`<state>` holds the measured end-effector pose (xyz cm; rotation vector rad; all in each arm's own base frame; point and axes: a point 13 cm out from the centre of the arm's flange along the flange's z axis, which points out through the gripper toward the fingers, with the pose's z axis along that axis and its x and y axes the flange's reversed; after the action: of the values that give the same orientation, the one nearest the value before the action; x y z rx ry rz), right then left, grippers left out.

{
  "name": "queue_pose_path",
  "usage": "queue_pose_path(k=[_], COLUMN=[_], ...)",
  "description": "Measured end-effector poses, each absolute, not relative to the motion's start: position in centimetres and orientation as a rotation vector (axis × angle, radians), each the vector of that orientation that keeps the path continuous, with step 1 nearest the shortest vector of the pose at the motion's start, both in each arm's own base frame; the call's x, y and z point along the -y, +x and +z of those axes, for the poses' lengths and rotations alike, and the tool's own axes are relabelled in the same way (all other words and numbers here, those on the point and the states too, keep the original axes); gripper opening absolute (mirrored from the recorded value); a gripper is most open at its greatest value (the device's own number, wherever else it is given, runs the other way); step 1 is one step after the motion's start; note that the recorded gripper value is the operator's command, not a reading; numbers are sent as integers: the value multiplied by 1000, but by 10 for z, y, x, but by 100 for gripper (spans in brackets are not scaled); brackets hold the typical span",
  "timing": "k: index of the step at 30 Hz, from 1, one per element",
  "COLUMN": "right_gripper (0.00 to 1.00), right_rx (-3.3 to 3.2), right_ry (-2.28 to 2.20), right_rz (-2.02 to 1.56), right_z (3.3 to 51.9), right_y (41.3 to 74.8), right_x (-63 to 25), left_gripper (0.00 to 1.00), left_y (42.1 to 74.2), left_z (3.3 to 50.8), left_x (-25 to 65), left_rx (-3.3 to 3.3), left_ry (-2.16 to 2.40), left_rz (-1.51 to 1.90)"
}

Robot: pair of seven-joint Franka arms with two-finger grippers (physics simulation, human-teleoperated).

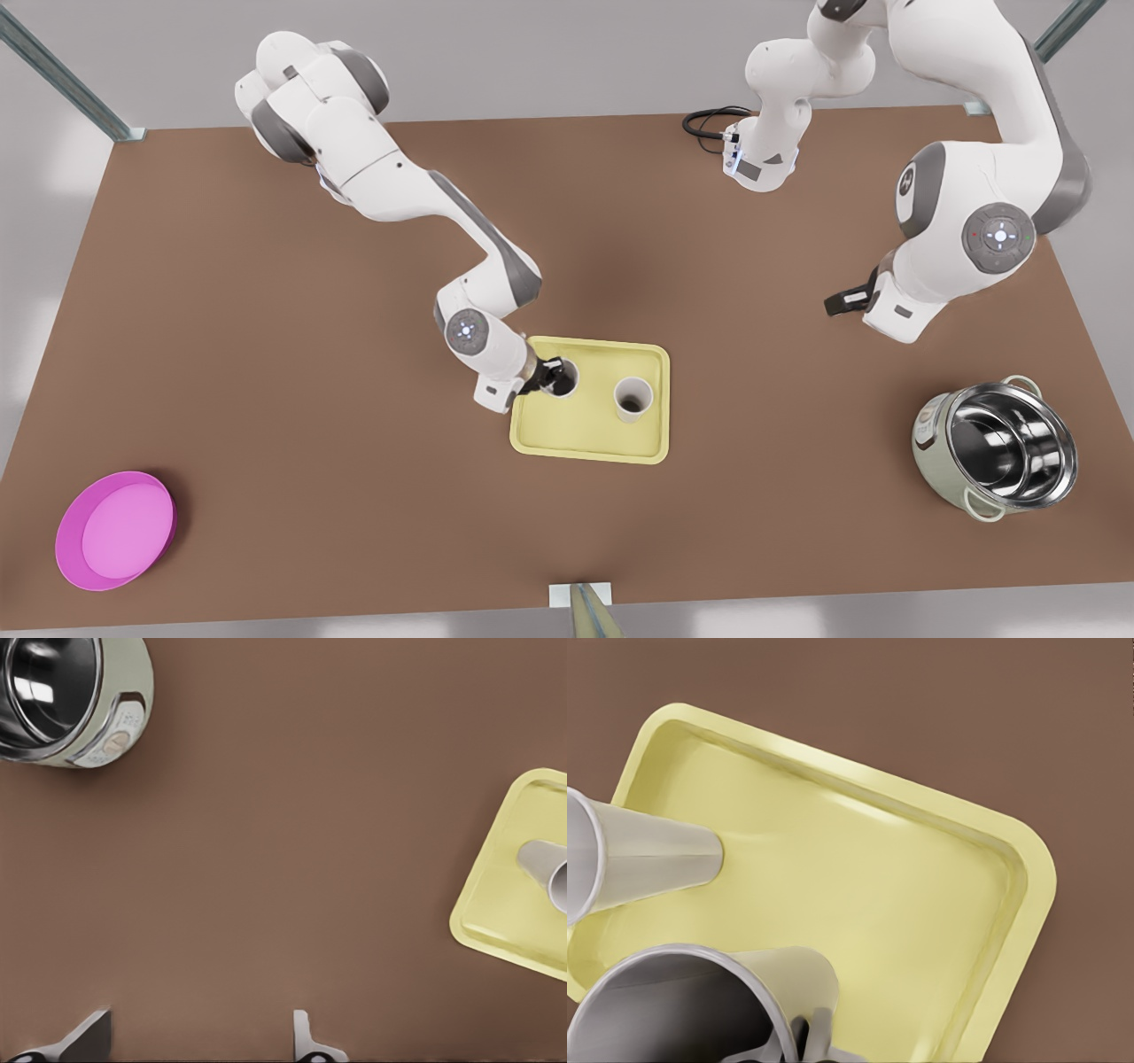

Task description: Use both arms to respectively pick up the white IKEA cups from the middle-left and middle-right positions, then place the white IKEA cups onto the middle-middle tray, ensuring that the cups remain upright and do not tip over

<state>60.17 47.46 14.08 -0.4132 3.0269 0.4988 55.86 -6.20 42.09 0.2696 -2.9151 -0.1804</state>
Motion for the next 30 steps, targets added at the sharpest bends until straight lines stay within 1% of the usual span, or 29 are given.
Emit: queue_pose_path(k=[4, 8, 9, 14, 19, 21, 23, 24, 25, 26, 28, 29, 30], right_gripper=[21, 21, 100, 100, 100, 100, 100, 100, 100, 100, 100, 100, 100], right_rx=[-3041, -3044, -3045, -3052, -3038, -3028, -3031, -3032, -3034, -3042, -3081, -3071, -3037], right_ry=[-303, -216, -196, -106, -44, -26, 7, 73, 168, 263, 422, 470, 479], right_rz=[505, 516, 516, 507, 540, 555, 542, 504, 462, 401, 247, 200, 173], right_z=[116, 109, 109, 108, 131, 152, 185, 212, 238, 253, 249, 261, 296], right_y=[605, 607, 608, 608, 607, 608, 610, 630, 655, 678, 703, 716, 729], right_x=[-483, -489, -489, -490, -499, -500, -479, -438, -380, -311, -169, -108, -65], left_gripper=[100, 100, 100, 100, 100, 100, 100, 100, 100, 100, 100, 100, 100], left_y=[546, 543, 543, 540, 539, 539, 539, 539, 539, 539, 538, 538, 538], left_z=[423, 421, 420, 419, 418, 418, 417, 418, 418, 418, 418, 418, 417], left_x=[73, 62, 62, 64, 65, 65, 66, 66, 67, 68, 68, 68, 68], left_rx=[2901, 2881, 2878, 2864, 2857, 2854, 2852, 2852, 2852, 2851, 2849, 2848, 2847], left_ry=[135, 81, 64, -15, -72, -90, -108, -117, -126, -134, -147, -152, -158], left_rz=[-170, -156, -153, -142, -135, -132, -130, -129, -128, -127, -126, -125, -124])
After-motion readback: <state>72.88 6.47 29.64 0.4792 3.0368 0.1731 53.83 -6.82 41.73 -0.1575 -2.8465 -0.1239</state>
